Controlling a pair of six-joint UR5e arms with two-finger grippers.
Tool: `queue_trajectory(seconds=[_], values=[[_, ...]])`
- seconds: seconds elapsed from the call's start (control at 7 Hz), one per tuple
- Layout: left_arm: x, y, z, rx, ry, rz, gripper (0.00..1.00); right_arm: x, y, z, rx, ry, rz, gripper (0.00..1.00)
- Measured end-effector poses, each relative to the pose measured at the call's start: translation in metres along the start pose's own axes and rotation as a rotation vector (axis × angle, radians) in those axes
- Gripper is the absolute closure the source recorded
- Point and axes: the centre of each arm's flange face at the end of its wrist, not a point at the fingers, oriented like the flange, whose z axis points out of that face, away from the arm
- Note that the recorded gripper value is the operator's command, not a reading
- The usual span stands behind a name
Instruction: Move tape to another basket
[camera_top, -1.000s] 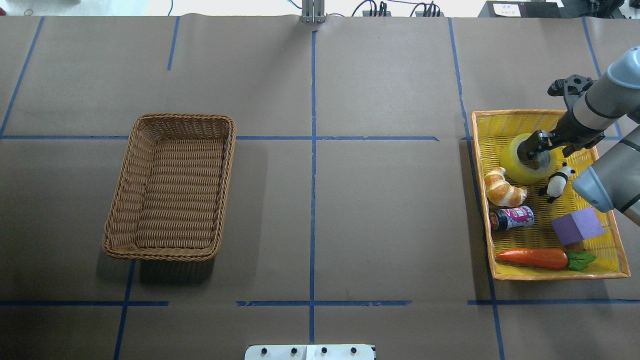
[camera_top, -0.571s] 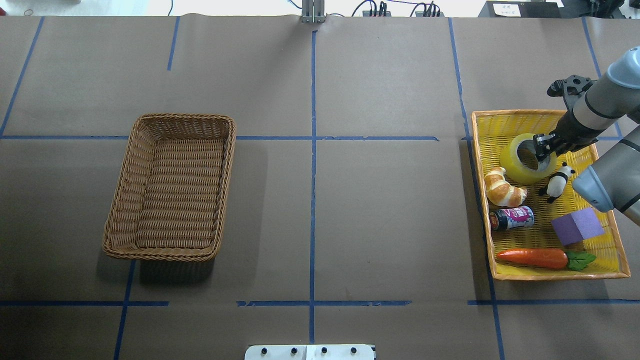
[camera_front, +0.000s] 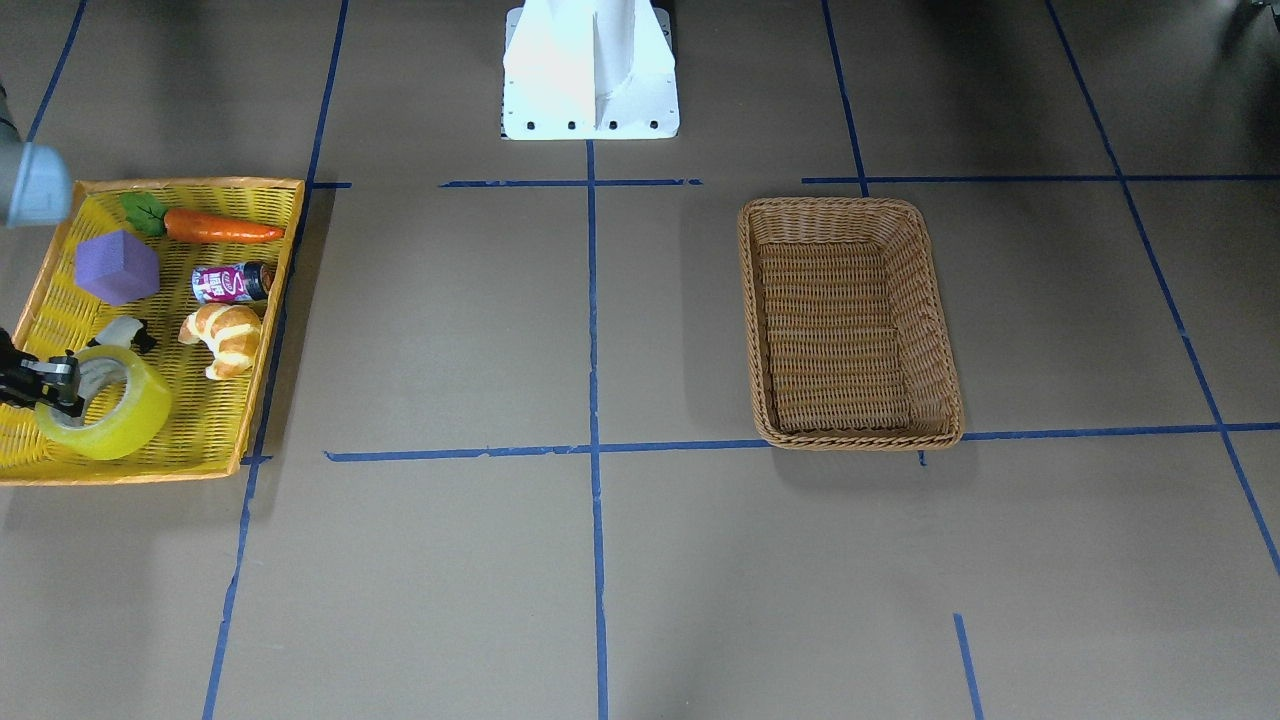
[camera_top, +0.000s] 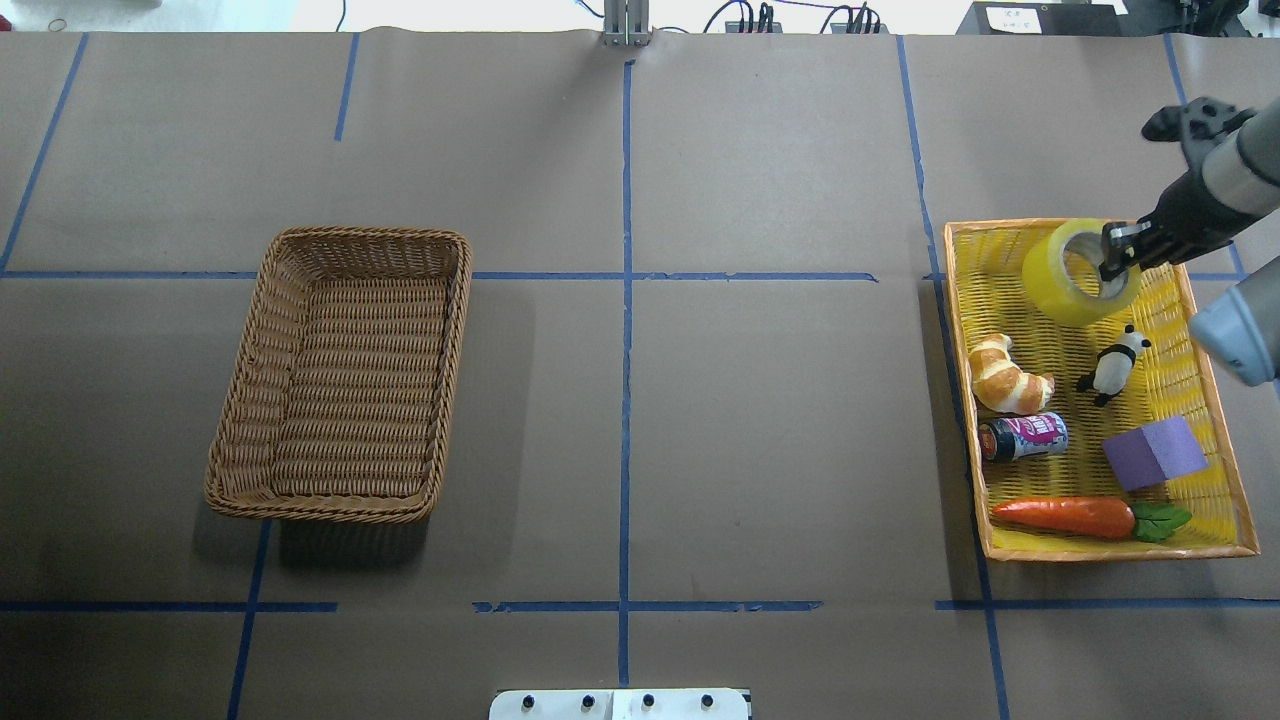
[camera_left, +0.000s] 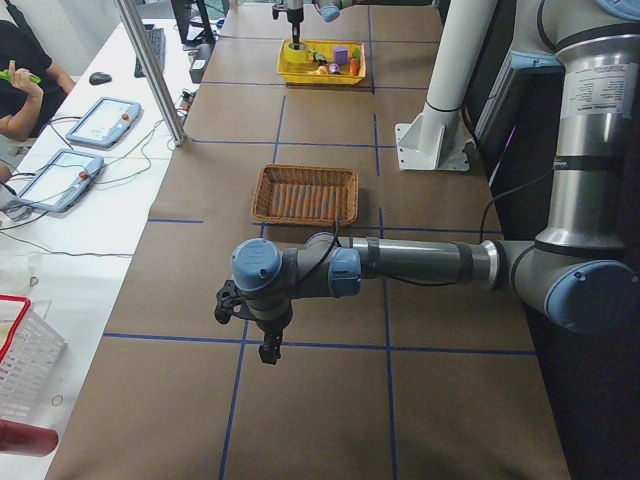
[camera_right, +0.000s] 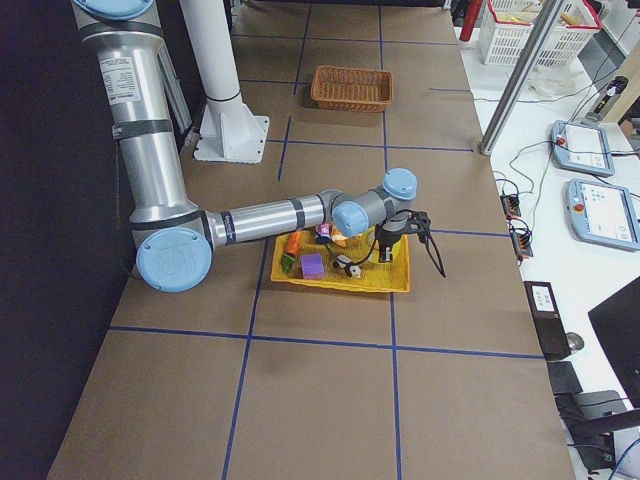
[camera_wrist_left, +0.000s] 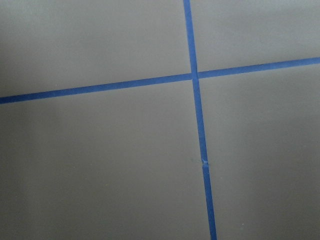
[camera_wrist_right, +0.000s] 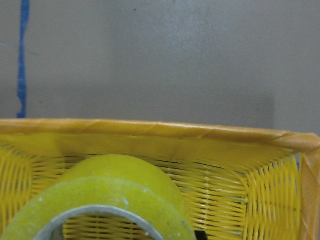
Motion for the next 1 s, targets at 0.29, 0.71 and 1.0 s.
queue_trajectory(seconds=[0.29, 0.71, 1.0], values=[[0.002, 0.000, -0.002, 0.004, -0.001, 0.004, 0.00, -0.014, -0.001, -0.050, 0.033, -0.112, -0.013, 1.00], [0.011, -0.009, -0.008, 0.046, -0.010, 0.056, 0.00, -0.079, -0.013, -0.088, 0.059, -0.209, -0.035, 0.99], [0.048, -0.031, 0.003, 0.102, -0.011, 0.080, 0.00, -0.169, -0.008, -0.093, 0.029, -0.274, 0.012, 0.99]])
